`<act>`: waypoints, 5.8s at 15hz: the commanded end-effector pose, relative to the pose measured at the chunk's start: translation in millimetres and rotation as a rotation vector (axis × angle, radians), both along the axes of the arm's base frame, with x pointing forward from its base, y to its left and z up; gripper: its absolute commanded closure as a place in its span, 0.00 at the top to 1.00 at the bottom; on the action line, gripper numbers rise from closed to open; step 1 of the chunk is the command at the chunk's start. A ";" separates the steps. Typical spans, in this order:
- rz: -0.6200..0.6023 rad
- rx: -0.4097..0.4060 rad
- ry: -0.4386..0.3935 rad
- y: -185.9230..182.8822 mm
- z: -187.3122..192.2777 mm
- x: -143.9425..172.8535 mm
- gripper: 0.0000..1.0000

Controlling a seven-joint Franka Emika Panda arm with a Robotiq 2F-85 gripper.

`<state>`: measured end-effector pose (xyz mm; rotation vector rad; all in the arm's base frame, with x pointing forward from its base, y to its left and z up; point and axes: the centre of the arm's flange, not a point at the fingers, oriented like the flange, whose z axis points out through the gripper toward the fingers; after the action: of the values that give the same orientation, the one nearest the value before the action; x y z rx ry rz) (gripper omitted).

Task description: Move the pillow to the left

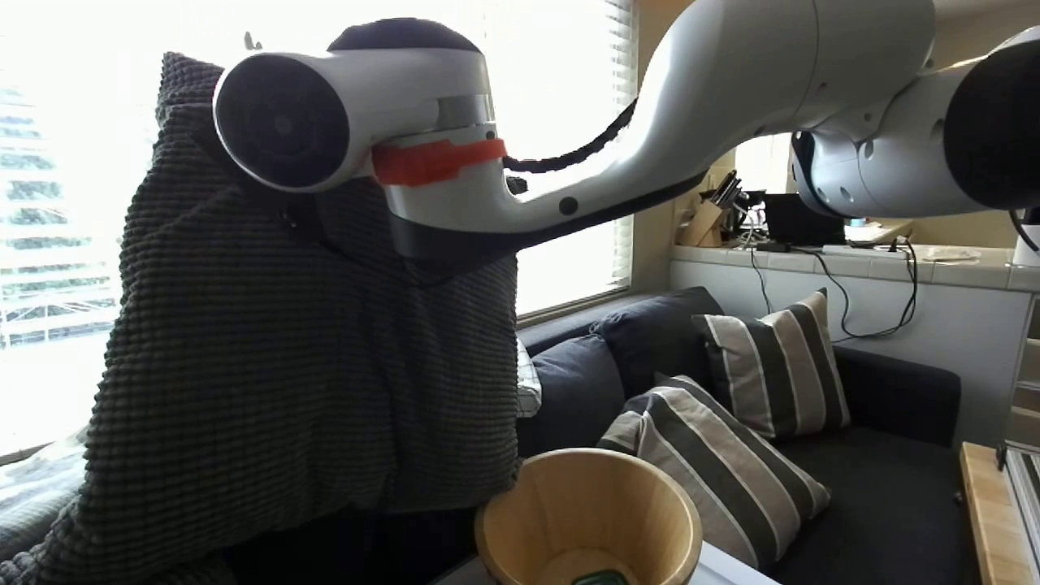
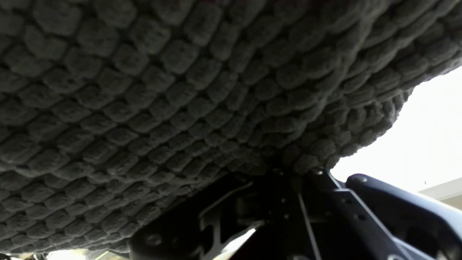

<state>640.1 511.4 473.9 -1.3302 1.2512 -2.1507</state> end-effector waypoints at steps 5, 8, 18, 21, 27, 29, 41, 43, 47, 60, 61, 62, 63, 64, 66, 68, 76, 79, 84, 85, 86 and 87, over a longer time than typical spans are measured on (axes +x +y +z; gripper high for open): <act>0.149 -0.223 0.269 -26.1 16.6 -11.5 0.01; 0.154 -0.295 0.379 -60.0 40.8 -3.2 0.01; 0.203 -0.553 0.367 -148.7 101.1 -3.3 0.01; 0.231 -0.638 0.362 -161.5 107.2 -11.9 0.01; 0.319 -0.810 0.371 -171.9 93.2 -32.4 0.01; 0.345 -0.855 0.355 -167.2 80.7 -36.3 0.01; 0.227 -0.865 0.392 -94.3 -21.2 -42.0 0.01; 0.216 -0.836 0.431 -77.8 -38.2 -46.8 0.01; 0.270 -0.798 0.568 -61.0 -62.7 -56.9 0.01; 0.392 -0.628 0.794 -42.4 -33.4 -44.2 0.54; 0.378 -0.572 0.762 -41.0 -14.1 -38.5 0.61; 0.361 -0.529 0.750 -41.5 7.1 -34.2 0.68; 0.289 -0.509 0.753 -44.4 29.9 -30.2 0.77; 0.219 -0.490 0.775 -51.4 46.9 -25.4 0.83; 0.115 -0.478 0.852 -76.4 73.8 -22.4 0.99; 0.017 -0.458 0.931 -109.8 86.6 -27.0 1.00; -0.335 -0.264 1.263 -260.2 65.9 -71.0 1.00; -0.402 -0.160 1.426 -310.6 40.9 -95.2 1.00; -0.393 0.083 1.672 -385.4 0.7 -139.1 1.00; -0.390 0.138 1.716 -397.4 -7.0 -146.2 1.00; -0.397 0.196 1.759 -410.9 -14.8 -153.8 1.00; -0.398 0.256 1.798 -424.1 -22.2 -160.4 1.00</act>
<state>518.9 127.9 471.6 -3.1301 2.1543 -0.5564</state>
